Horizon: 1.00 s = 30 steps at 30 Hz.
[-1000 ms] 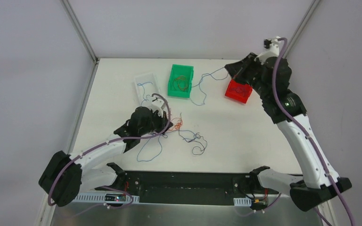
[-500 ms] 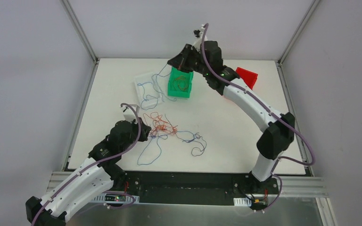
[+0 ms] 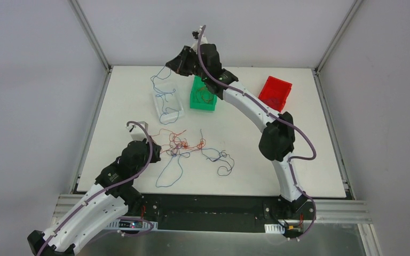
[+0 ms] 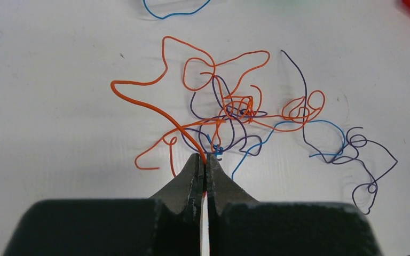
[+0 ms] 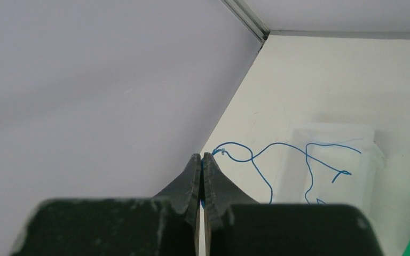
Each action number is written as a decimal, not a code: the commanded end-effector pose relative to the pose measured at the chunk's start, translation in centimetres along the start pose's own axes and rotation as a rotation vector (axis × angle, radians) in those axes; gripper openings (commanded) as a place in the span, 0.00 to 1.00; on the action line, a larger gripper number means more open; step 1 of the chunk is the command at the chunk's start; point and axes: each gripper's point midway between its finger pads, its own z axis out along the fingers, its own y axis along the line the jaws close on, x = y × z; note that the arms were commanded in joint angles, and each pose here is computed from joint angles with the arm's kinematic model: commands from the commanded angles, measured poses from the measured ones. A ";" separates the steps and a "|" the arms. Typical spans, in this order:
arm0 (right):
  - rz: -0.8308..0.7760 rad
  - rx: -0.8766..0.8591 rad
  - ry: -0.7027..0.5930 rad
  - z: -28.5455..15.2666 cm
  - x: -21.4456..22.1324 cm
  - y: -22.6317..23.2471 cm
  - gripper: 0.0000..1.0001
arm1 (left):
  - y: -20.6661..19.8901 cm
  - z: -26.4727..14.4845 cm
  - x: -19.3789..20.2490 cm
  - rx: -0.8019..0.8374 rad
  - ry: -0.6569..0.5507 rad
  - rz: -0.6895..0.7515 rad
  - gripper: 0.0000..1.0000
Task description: Untangle the cables
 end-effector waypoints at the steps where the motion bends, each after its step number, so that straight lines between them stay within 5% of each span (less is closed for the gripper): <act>1: -0.029 -0.016 -0.099 1.2 -2.2 0.8 0.00 | 0.4 -0.5 -0.7 -0.014 -0.030 -0.002 0.00; 13: -0.152 0.161 -0.015 4.1 5.3 -8.2 0.00 | 0.4 -0.5 -1.4 -0.025 -0.038 0.026 0.00; 21: -0.390 0.291 0.059 6.9 12.0 -12.7 0.00 | -0.3 -0.2 -1.2 -0.011 0.001 0.039 0.00; 27: -0.368 0.302 0.129 6.9 15.4 -13.7 0.00 | -0.5 -0.3 -0.9 0.007 0.010 0.043 0.00; 30: -0.358 0.270 0.118 6.5 14.4 -12.1 0.26 | -0.9 -0.2 -0.8 0.024 0.026 0.050 0.00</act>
